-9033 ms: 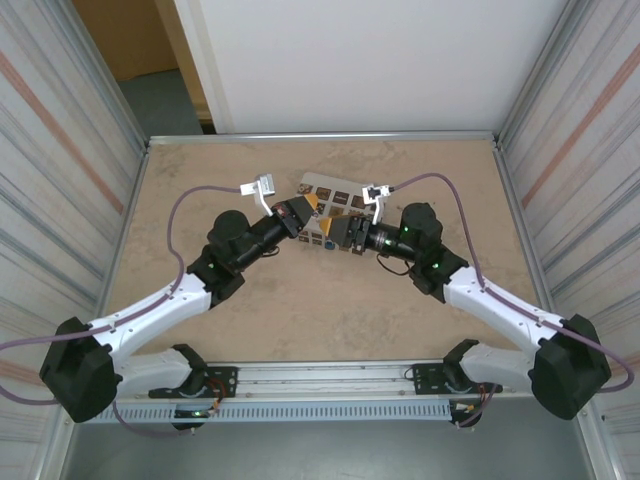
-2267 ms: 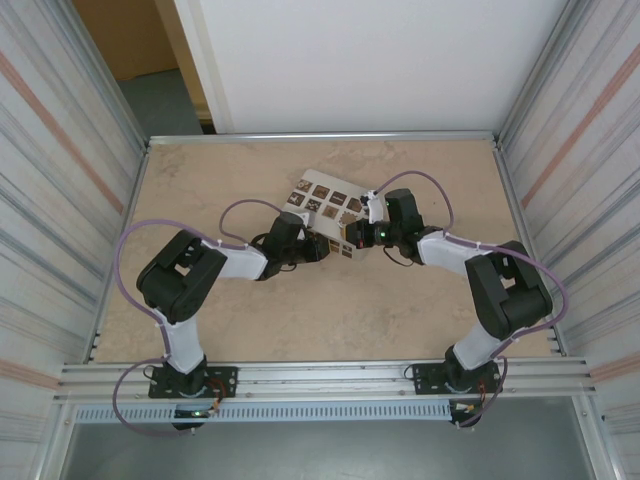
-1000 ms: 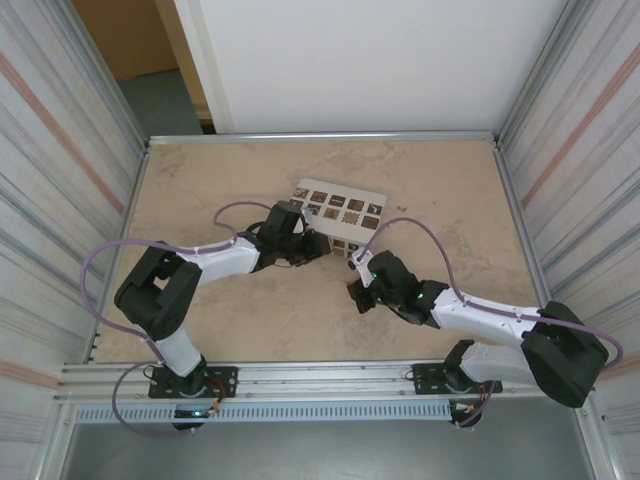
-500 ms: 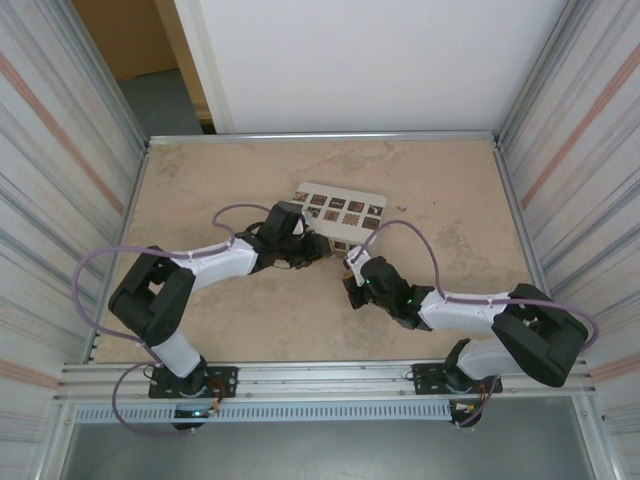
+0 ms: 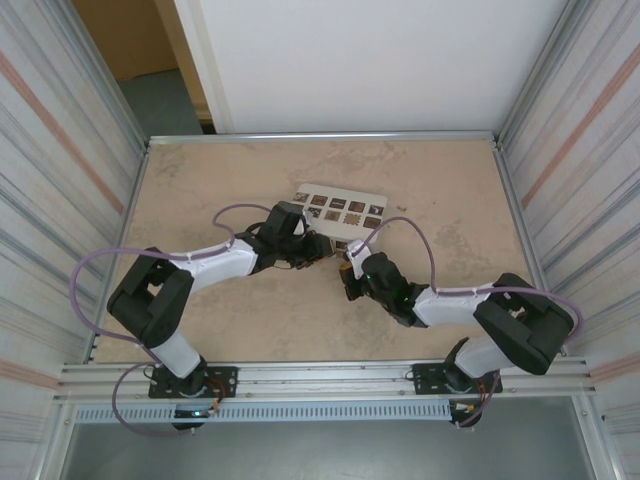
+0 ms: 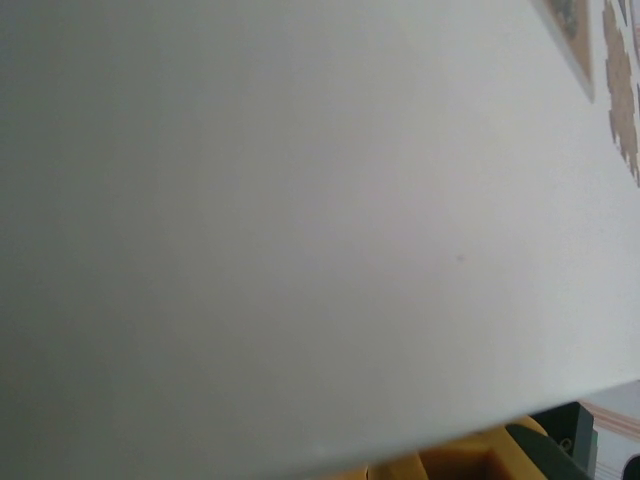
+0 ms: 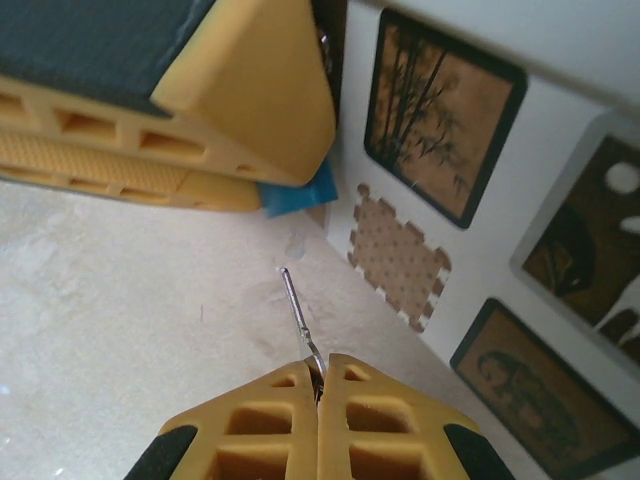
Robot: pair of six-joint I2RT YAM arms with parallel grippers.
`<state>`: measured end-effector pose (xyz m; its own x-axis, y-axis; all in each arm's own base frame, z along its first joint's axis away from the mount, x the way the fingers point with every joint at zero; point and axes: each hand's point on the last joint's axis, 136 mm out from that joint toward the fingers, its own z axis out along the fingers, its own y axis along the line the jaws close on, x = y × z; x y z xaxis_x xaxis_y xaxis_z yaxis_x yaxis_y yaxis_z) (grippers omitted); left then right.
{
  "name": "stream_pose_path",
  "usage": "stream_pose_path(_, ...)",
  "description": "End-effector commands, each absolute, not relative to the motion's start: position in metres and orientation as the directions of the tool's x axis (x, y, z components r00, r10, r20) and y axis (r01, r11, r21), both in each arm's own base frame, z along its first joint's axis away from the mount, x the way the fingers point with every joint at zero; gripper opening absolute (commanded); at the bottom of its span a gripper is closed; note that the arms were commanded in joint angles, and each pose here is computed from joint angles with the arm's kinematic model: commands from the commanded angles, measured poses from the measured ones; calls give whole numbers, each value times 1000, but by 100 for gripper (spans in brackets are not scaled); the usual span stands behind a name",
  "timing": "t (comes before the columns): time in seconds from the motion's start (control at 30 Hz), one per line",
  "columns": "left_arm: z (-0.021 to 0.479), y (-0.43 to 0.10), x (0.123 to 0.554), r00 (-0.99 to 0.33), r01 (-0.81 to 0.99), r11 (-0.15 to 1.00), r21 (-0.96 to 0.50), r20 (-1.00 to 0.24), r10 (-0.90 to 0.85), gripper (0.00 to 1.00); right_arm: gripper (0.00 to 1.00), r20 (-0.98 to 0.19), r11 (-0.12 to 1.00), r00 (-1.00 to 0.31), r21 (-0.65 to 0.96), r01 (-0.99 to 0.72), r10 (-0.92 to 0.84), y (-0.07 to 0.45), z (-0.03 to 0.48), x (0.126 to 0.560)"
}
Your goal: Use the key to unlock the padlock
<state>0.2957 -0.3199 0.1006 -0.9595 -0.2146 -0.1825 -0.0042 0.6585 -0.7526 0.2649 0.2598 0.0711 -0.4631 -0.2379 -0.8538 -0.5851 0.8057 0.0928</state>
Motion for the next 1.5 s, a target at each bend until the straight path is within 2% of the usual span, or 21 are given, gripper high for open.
stream_pose_path(0.0, 140, -333, 293, -956, 50, 584, -810, -208, -206, 17, 0, -863, 812, -471, 137, -567, -183, 260, 73, 271)
stream_pose_path(1.47, 132, -333, 294, -957, 41, 591, -806, -202, -208, 18, 0, -883, 794, -459, 205, -572, -103, 266, 97, 278)
